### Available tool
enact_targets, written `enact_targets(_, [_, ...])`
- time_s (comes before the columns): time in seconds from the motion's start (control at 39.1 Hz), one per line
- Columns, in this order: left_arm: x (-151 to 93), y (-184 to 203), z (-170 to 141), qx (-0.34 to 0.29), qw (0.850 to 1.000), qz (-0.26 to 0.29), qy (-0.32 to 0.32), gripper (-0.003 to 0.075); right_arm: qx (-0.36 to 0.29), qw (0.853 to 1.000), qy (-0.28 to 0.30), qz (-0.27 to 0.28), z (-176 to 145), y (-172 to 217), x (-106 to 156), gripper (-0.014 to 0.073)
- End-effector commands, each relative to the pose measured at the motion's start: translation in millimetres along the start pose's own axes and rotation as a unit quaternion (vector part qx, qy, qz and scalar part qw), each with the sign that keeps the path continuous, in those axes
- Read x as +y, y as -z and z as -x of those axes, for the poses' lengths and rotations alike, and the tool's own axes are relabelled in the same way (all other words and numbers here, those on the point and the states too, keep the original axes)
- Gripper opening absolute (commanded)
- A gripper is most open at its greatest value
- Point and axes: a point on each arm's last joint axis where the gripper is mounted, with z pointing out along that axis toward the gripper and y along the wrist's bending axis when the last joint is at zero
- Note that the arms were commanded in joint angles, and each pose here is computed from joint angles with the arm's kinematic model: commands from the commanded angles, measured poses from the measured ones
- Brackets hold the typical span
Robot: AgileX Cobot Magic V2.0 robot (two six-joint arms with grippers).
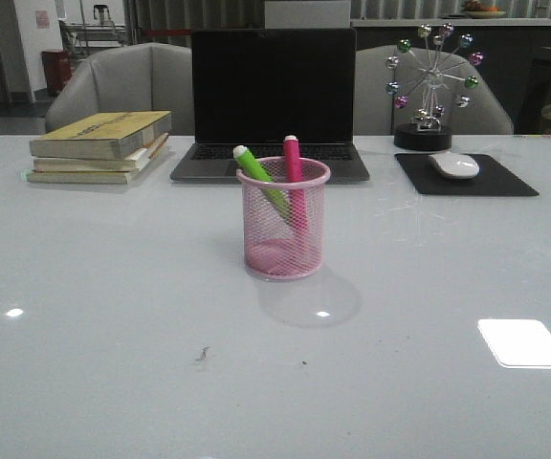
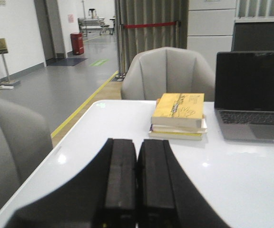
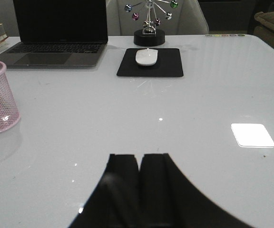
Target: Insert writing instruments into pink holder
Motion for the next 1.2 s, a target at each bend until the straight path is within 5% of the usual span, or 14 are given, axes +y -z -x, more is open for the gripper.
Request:
enact_targets(0.0, [-2.2, 2.6, 1.4, -0.060, 0.998, -0.009, 0.001, 0.0094, -0.051, 0.999, 0.003, 0.001, 8.3, 1.6, 0.3, 0.0058])
enact_targets(0.54, [-8.8, -8.8, -81.1, -0.057, 0.995, -0.043, 0.065, 0.0094, -0.051, 0.999, 0.003, 0.001, 8.3, 1.6, 0.3, 0.0058])
enact_targets(1.18, [-10.5, -9.0, -84.4, -0.039, 0.995, -0.059, 0.065, 0.0094, -0.051, 0.999, 0.003, 0.001, 8.3, 1.6, 0.3, 0.0058])
